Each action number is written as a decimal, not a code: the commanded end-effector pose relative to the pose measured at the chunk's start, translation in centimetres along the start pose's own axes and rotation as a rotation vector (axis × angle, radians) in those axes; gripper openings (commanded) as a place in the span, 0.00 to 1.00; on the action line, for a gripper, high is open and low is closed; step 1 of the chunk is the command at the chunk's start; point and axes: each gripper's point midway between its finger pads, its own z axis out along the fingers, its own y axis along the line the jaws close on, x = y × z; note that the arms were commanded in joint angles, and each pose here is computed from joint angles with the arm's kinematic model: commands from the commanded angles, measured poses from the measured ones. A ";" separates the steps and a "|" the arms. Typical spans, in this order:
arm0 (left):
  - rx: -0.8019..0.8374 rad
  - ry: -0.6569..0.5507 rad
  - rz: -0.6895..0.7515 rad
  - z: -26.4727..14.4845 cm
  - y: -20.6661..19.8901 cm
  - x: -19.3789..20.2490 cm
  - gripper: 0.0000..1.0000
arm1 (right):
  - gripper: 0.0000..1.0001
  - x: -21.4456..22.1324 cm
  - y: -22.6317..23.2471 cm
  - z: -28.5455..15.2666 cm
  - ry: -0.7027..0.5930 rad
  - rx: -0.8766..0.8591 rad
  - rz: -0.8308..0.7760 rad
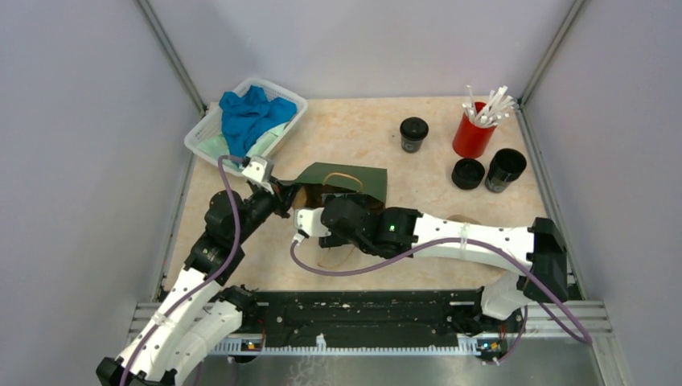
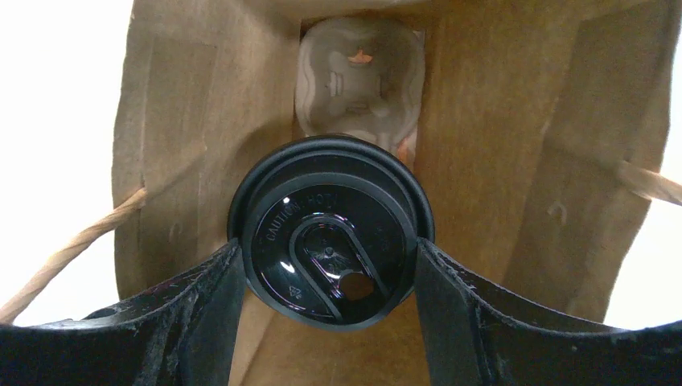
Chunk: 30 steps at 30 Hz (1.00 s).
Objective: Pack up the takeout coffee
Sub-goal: Place the coffee cup on the cup tray.
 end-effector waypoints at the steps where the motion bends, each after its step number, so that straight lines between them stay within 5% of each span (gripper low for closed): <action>1: 0.061 -0.056 0.027 -0.8 -1.4 -2.1 0.00 | 0.17 -0.4 -0.9 0.8 -0.032 0.026 0.026; 18: 0.161 -0.026 0.120 -1.8 -2.8 -1.0 0.00 | 0.16 3.6 0.1 2.7 -0.033 -0.069 -0.068; 30: -0.003 0.027 0.109 -2.8 -0.1 -0.5 0.00 | 0.14 4.6 0.3 5.2 -0.010 -0.073 -0.059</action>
